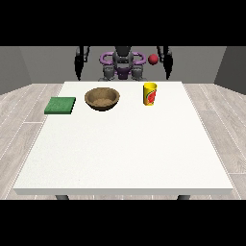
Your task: Pick the cup and pour the ball into the bowl, then pick the bowl and place it on the pad
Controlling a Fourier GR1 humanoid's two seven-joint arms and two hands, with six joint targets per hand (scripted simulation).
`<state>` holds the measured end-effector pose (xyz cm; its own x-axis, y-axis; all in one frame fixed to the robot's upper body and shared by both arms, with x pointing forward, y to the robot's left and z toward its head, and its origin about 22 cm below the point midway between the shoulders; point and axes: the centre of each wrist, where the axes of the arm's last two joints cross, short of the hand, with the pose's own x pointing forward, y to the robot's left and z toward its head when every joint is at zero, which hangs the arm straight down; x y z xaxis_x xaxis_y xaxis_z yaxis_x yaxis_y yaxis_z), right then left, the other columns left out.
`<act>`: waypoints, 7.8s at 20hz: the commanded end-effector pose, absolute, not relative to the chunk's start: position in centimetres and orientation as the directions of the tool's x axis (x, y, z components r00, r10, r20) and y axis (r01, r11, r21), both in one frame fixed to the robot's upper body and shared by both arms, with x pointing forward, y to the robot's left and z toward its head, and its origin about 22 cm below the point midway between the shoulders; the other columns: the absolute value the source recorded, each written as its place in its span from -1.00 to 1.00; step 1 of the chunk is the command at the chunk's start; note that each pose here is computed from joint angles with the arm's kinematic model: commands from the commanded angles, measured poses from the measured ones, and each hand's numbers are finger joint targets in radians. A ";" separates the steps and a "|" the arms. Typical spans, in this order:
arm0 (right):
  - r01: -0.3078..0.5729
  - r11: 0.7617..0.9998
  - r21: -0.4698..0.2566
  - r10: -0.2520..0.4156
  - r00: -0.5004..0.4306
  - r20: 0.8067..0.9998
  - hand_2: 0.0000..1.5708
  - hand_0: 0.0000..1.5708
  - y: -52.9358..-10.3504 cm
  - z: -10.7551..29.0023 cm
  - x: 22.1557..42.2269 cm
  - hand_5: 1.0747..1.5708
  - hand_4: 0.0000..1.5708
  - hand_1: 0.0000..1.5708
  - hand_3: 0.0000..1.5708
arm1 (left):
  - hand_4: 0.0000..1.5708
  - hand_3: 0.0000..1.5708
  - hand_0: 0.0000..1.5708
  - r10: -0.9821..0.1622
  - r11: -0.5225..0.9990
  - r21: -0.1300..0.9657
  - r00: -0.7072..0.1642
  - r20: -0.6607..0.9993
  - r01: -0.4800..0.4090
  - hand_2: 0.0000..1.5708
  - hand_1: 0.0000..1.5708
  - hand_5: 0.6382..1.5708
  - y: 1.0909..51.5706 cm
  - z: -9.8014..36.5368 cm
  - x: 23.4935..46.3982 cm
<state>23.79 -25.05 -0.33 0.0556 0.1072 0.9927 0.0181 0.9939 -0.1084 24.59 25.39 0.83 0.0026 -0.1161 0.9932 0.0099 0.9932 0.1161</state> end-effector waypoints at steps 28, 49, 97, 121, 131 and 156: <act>-0.015 0.992 0.124 -0.125 -0.164 0.979 -1.00 -1.00 -26.4 2.3 18.9 1.00 -0.53 -1.00 -1.00 | -1.00 -1.00 -1.00 0.010 1.000 -0.012 -0.219 0.976 -0.006 -1.00 -1.00 0.89 22.2 0.7 20.7; -0.096 0.992 0.084 -0.105 -0.249 0.963 -1.00 -1.00 -36.2 1.2 22.5 1.00 -0.67 -1.00 -1.00 | -1.00 -1.00 -1.00 -0.135 0.985 0.093 -0.318 0.939 -0.143 -1.00 -1.00 0.75 22.3 -4.6 29.5; -0.024 0.993 0.117 -0.118 -0.016 0.993 -1.00 -1.00 -38.6 -0.2 26.7 0.97 -0.16 -1.00 -1.00 | 0.15 0.57 0.02 -0.992 -0.103 0.976 -0.054 -0.115 -0.190 1.00 0.02 1.00 6.7 -0.4 37.3; 0.034 0.989 0.147 -0.148 0.003 0.989 -1.00 -1.00 -38.6 -1.5 27.0 1.00 -0.09 -1.00 -1.00 | 0.57 -0.27 0.24 -0.749 0.661 0.701 -0.181 0.638 -0.268 0.18 0.24 1.00 7.4 7.0 35.2; 0.164 0.968 0.188 -0.186 -0.030 0.982 -1.00 -1.00 -35.9 -2.9 27.3 1.00 -0.38 -1.00 -1.00 | -0.81 -1.00 -1.00 -0.078 0.996 0.087 -0.316 0.945 0.016 -1.00 -1.00 0.83 15.9 16.2 35.7; 0.152 0.967 0.203 -0.205 -0.004 0.979 -1.00 -1.00 -26.6 -8.4 31.0 1.00 -1.00 -1.00 -1.00 | -0.69 -1.00 -1.00 0.006 1.000 0.004 -0.337 0.941 0.029 -1.00 -1.00 0.83 40.9 21.6 34.1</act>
<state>30.94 -29.50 -6.65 -0.0561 -0.2116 0.9757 0.1532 0.9639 0.2178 34.63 40.22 22.04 -0.3641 0.0055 0.9314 0.0377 0.9993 0.0088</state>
